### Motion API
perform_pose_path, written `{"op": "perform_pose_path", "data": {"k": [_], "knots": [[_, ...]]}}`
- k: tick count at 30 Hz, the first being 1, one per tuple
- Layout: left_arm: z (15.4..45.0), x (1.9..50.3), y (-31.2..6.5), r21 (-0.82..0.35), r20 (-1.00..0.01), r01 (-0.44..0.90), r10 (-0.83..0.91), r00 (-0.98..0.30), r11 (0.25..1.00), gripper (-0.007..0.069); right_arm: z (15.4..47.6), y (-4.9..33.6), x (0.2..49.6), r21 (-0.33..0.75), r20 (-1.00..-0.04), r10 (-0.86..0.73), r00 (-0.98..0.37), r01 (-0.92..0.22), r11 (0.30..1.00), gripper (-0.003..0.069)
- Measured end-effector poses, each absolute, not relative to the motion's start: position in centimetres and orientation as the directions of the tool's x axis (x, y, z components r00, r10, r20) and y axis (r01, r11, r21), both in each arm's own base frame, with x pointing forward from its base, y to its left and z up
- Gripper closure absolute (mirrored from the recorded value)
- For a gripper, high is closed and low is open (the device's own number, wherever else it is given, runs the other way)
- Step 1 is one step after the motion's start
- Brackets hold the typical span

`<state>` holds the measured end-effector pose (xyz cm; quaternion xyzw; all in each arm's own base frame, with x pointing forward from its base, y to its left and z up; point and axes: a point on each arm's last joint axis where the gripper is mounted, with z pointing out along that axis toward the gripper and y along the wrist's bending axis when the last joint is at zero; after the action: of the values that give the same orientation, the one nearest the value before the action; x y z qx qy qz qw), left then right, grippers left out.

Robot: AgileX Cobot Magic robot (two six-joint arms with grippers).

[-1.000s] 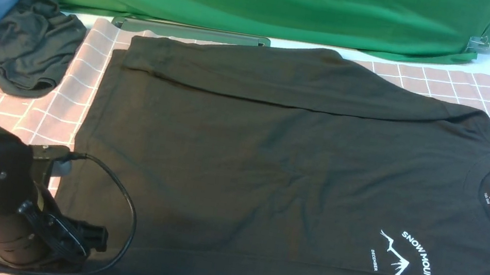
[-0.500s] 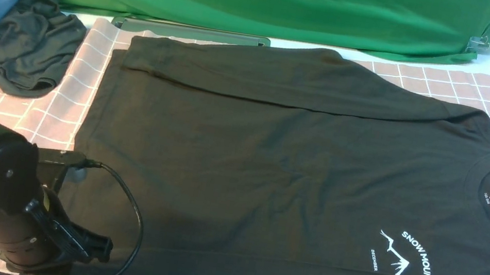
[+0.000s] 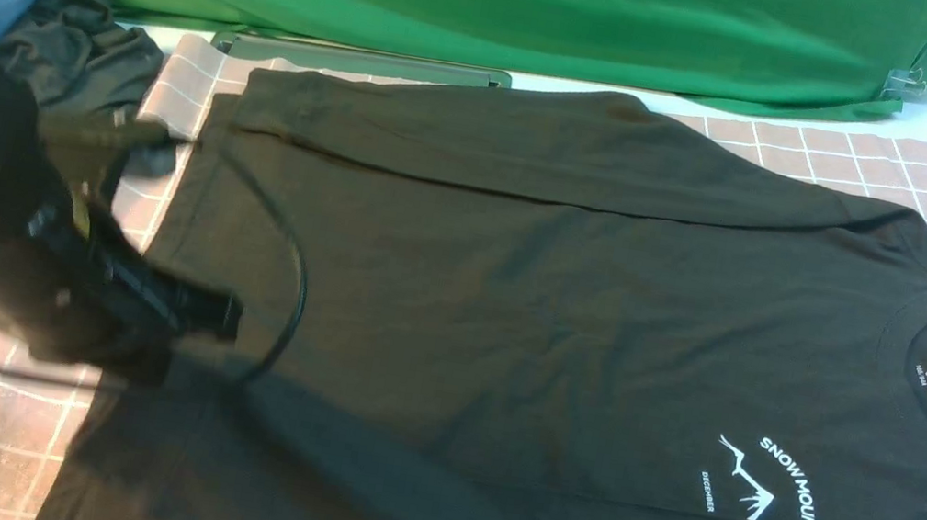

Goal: Fold a long-sleeved shirt over a pink coffee tablecloth.
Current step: 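Fold the left side of the black T-shirt inward over its body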

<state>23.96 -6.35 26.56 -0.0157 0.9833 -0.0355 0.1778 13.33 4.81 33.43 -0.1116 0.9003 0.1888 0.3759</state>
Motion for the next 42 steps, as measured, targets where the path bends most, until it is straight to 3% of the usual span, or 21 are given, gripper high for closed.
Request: {"op": "perform_pose_path", "data": {"k": [8,14,28,42], "knots": [[30.0,26.6,-6.4,-0.026,-0.470,0.002,-0.010,-0.883,1.000,0.0581,33.5,4.8,13.5,0.253,-0.730,-0.052,-0.681,-0.340,0.906,0.0553],[30.6,29.0,-6.8,-0.001,-0.520,0.015,0.012,-0.854,1.000,0.0581,33.6,4.8,13.5,0.252,-0.734,-0.049,-0.677,-0.339,0.907,0.0549],[27.5,33.5,-7.2,0.157,-0.575,0.098,0.172,-0.800,0.983,0.0581,33.6,4.8,13.5,0.253,-0.734,-0.049,-0.677,-0.339,0.906,0.0535],[25.0,36.4,-5.8,0.153,-0.632,0.077,0.157,-0.759,0.985,0.0580,33.6,4.8,13.5,0.253,-0.733,-0.049,-0.679,-0.339,0.906,0.0516]]}}
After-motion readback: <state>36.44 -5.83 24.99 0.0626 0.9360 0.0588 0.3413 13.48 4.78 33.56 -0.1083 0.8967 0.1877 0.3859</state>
